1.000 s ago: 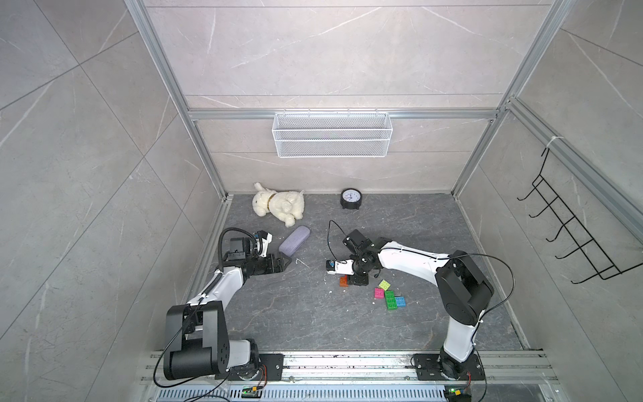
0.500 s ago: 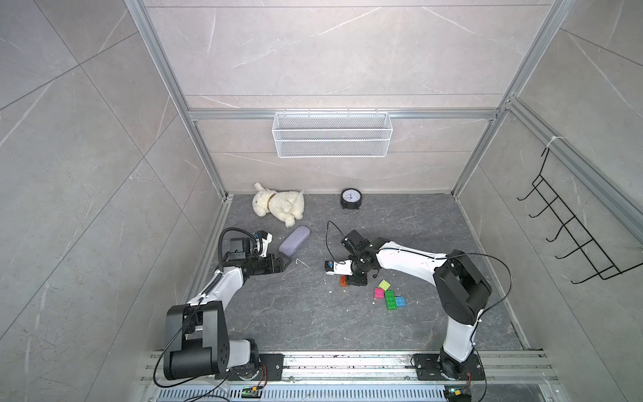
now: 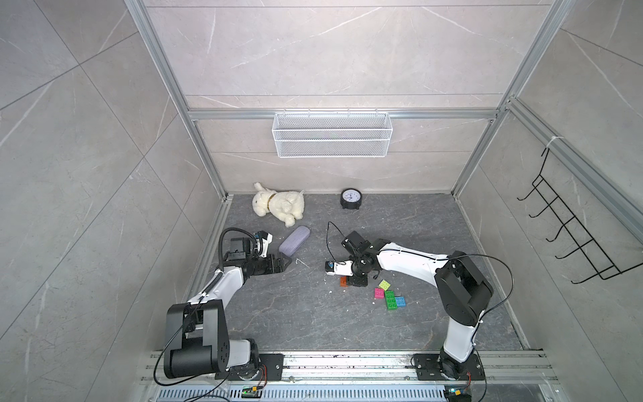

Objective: Assemble the letter y with lego
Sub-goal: Assemble the lego brick with the lego brick, then move the lego brick at the center of the board.

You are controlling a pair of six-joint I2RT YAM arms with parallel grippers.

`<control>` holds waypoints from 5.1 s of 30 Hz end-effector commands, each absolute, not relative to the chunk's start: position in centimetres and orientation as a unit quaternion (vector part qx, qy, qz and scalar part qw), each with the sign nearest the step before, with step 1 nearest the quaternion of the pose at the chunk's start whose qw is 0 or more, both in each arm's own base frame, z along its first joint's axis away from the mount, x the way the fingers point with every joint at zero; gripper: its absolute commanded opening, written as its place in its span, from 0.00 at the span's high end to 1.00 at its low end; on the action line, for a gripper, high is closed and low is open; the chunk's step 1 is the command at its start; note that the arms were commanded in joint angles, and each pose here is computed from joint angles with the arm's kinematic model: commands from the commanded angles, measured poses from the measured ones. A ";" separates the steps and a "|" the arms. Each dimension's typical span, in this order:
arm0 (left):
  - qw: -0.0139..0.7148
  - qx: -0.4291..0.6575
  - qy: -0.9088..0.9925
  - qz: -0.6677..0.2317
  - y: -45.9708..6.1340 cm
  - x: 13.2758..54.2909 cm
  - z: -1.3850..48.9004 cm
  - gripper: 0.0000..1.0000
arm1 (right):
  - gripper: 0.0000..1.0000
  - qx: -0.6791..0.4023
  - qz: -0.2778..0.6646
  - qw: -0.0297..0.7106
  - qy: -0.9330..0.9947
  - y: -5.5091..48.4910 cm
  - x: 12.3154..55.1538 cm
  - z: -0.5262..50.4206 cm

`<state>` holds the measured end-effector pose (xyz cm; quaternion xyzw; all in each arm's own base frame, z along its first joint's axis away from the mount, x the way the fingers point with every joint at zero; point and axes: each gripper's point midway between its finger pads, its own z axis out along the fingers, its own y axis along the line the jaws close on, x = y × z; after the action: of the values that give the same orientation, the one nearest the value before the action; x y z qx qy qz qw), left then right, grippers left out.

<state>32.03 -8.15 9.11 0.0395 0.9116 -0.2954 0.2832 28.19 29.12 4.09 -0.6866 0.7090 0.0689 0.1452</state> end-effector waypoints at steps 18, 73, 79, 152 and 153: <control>0.299 0.049 0.907 -0.292 -8.0 33.0 10.2 0.09 | 0.86 -0.706 0.032 0.021 0.707 26.2 25.3 -0.4; 0.306 0.051 0.905 -0.292 -8.0 33.0 10.6 0.09 | 0.48 -0.630 0.036 0.114 0.767 21.1 29.2 4.9; 0.308 0.053 0.904 -0.291 -8.0 32.9 10.7 0.09 | 0.47 -0.625 0.032 0.168 0.761 20.9 28.9 9.1; 0.306 0.075 0.887 -0.339 -9.7 32.1 11.3 0.09 | 0.50 -0.702 0.037 0.142 0.697 21.9 21.7 6.8; 0.306 0.076 0.886 -0.339 -9.7 32.1 11.3 0.09 | 0.50 -0.702 0.036 0.138 0.698 21.8 21.7 6.6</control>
<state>31.82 -9.70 10.30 0.0611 0.8923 -0.3426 0.2875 21.63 22.05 5.88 -0.7028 0.6962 0.0433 0.1399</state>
